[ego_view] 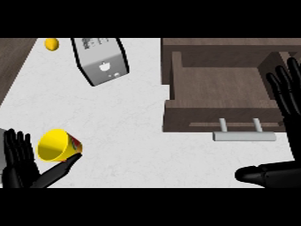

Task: Pick up the cup, place it into the drawer and close the drawer

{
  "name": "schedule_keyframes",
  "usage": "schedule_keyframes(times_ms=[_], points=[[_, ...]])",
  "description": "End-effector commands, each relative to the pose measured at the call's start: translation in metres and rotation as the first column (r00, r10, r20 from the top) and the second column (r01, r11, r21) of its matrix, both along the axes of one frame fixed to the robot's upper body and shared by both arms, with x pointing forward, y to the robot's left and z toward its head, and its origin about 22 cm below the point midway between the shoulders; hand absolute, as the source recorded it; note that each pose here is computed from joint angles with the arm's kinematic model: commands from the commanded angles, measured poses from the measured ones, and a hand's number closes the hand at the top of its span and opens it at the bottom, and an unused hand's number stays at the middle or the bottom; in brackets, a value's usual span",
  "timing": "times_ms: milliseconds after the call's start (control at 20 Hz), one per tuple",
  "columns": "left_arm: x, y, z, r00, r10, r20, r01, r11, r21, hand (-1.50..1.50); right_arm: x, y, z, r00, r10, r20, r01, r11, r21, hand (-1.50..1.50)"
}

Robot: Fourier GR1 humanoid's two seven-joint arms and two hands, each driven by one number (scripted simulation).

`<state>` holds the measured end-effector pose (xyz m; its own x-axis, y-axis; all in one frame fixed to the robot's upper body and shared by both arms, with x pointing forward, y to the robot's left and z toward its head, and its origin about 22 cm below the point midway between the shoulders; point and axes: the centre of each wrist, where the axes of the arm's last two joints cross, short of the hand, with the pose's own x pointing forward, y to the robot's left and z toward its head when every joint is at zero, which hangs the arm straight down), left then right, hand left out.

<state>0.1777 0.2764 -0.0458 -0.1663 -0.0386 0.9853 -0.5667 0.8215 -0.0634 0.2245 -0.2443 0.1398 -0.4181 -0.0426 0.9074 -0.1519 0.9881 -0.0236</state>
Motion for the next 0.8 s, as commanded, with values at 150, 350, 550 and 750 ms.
schedule_keyframes(times_ms=[150, 350, 550, 750], points=[[-0.02, 0.025, -0.031, 1.0, 0.013, -0.013, -0.013, 1.0, -0.017, -1.5, -0.007, 0.022, 0.003, 1.0, -0.002, 0.016, 0.002, 1.0, -0.002, -1.5], [0.004, 0.013, -0.05, 0.999, 0.033, 0.009, -0.032, 0.999, -0.024, -1.5, 0.0, 0.001, -0.002, 1.0, 0.011, 0.008, -0.011, 1.0, -0.012, -1.5], [-0.005, 0.021, -0.048, 0.999, 0.048, -0.008, -0.049, 0.998, -0.031, -1.5, 0.002, 0.011, 0.006, 1.0, 0.016, -0.007, -0.016, 1.0, -0.021, -1.5], [-0.009, 0.027, -0.067, 0.999, 0.046, -0.023, -0.046, 0.999, -0.011, -1.5, -0.014, 0.01, -0.01, 1.0, 0.011, -0.001, -0.011, 1.0, 0.014, -1.5]])
